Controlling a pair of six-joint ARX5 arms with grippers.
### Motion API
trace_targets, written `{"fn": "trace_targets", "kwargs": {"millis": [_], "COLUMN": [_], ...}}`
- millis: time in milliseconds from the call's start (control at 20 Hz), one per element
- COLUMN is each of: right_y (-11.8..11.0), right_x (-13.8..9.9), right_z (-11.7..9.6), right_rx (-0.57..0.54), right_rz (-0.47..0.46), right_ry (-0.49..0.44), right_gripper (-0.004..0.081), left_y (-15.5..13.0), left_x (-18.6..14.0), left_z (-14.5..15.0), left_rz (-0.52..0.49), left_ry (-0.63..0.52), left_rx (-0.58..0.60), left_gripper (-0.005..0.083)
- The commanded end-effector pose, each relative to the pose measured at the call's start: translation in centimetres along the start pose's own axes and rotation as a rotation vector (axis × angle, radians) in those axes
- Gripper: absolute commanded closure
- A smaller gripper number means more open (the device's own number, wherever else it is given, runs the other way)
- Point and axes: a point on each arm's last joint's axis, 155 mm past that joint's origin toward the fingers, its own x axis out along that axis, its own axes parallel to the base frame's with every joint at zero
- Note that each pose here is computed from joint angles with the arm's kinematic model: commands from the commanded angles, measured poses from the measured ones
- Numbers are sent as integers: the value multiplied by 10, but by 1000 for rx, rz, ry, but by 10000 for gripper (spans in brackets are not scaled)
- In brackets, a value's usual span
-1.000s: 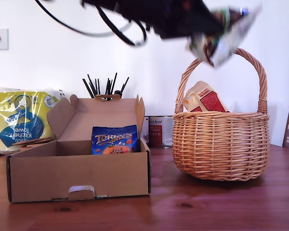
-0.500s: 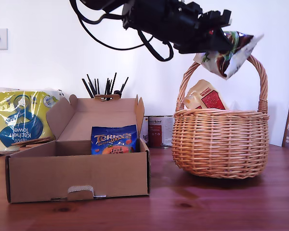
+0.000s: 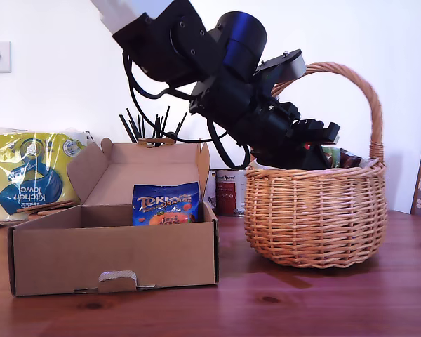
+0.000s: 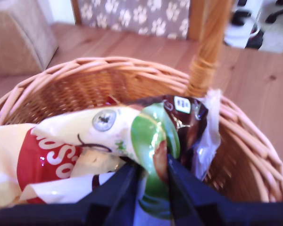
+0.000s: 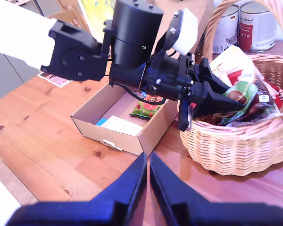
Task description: Move the bags of Easter eggs from the cardboard box on the left into the woven basket on the right side.
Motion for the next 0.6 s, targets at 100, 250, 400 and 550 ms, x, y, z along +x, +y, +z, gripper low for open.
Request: {"fn": "trace_targets", "kwargs": {"millis": [100,250,400,550], "right_y": [1,1,1,1], "right_x": [0,0,0,0], "right_z": [-1,-2,-2,-2], "right_rx": [1,3,3,3], "right_rz": [3,3,3,3], "right_ry": [3,8,8,8], "right_gripper": [782,782,782,782], "left_y": [8,26,25,11], "left_x": [6,3,1,-7], "left_z": [-38,-36,-34,-25], "left_rz": [45,160,157,98], "left_ry": [116,149,175,233], "left_rx": [-27,-57,-53,-45], "left_gripper": [633,612,289,159]}}
